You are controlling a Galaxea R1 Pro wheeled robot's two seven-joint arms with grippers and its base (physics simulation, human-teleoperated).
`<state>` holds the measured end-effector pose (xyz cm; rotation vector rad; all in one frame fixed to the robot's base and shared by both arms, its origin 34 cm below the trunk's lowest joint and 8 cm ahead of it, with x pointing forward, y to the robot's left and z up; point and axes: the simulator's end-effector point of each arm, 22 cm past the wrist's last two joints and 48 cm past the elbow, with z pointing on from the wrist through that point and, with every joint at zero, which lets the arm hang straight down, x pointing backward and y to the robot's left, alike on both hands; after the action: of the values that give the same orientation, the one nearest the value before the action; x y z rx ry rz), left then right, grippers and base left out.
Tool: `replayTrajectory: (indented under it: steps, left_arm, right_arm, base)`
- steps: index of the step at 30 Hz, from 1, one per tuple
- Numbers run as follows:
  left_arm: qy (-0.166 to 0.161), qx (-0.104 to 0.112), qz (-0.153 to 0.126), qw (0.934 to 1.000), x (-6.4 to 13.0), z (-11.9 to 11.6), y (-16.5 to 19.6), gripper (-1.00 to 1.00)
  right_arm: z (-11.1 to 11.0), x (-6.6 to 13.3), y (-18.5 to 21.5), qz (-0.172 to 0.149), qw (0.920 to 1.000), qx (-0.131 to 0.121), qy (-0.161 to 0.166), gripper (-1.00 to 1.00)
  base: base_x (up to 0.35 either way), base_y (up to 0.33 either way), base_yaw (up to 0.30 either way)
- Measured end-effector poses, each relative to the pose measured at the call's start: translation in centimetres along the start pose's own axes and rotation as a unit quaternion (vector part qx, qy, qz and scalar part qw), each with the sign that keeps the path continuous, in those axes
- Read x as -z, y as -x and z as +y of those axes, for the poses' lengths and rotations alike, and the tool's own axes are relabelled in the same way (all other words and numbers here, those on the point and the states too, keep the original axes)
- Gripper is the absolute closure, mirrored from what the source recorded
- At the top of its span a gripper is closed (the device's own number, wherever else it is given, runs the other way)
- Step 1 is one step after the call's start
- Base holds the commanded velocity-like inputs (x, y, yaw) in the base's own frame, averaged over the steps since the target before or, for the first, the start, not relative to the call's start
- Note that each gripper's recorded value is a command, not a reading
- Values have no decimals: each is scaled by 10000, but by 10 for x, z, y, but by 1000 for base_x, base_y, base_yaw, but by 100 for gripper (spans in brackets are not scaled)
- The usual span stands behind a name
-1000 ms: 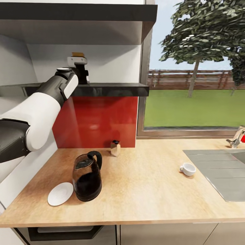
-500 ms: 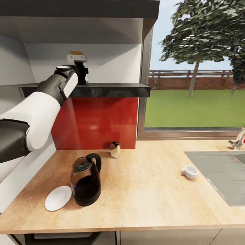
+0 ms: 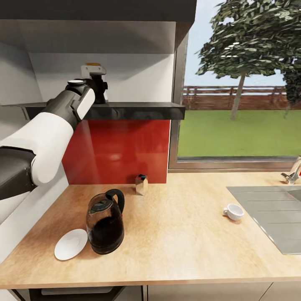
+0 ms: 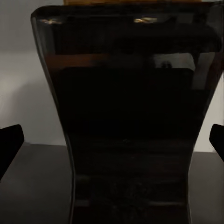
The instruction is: Set up a coffee station on the kitchen countertop: keep the coffee maker on the countertop, move the bottle of coffee from the kitchen shelf to the counter next to the coffee maker, place a paper coffee filter on top of the coffee maker, put the saucer next to the coffee maker with the coffee cup on the saucer, and place the electric kettle next to the coffee maker.
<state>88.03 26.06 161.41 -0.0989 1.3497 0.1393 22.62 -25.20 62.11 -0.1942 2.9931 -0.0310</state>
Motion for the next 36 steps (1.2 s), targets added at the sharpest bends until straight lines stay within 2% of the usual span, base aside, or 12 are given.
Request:
replayTrajectory:
  steps: [22,23,36]
  left_arm:
    - [-14,-17,-47,10000,1,-1,3,-100]
    - [-14,-19,-45,10000,1,-1,3,100]
    - [-9,-22,-38,10000,1,-1,3,100]
  right_arm:
    - [0,0,-1,7,10000,0,1,-100]
    - [0,0,-1,6,10000,0,1,-100]
    - [0,0,-2,9,10000,0,1,-100]
  base:
    - [42,0,0]
    - [0,0,0]
    - [0,0,0]
